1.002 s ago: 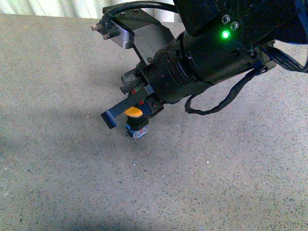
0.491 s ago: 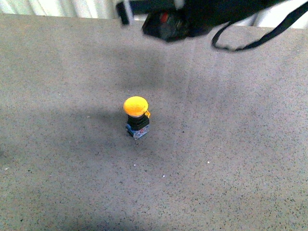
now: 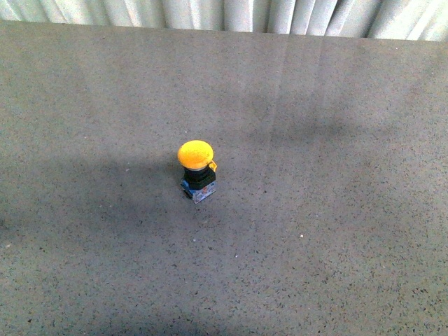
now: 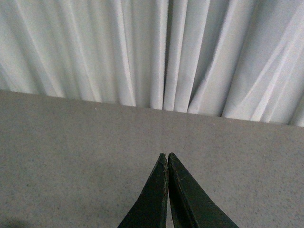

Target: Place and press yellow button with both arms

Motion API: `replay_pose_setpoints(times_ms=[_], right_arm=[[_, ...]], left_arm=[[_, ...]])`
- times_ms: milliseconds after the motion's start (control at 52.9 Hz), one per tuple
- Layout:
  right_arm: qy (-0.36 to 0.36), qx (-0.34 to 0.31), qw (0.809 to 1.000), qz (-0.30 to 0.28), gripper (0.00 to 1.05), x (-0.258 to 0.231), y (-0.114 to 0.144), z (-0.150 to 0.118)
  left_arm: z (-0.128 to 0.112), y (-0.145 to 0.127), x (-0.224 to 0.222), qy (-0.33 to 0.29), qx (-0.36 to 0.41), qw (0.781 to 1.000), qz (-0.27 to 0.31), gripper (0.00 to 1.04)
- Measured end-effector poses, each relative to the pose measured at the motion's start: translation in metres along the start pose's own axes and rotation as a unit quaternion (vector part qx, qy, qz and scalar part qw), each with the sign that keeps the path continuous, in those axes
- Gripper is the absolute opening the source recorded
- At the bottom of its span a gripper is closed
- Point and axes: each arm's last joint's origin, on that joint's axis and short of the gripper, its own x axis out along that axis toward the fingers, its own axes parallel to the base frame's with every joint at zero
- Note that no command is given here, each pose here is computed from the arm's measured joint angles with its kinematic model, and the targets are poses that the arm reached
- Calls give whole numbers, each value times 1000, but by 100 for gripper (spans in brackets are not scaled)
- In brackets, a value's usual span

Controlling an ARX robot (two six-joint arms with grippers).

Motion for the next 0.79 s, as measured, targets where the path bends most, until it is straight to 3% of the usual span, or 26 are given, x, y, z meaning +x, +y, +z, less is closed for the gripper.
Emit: replay_pose_setpoints(times_ms=[491,794], right_arm=[[1,1,1000,3,1,-68,-34,-24],[-4,2,1000,-1,1,-88,-36,-33]], left_arm=[[0,0,0,0,0,1000,0,1],[0,0,0,0,0,1000,0,1]])
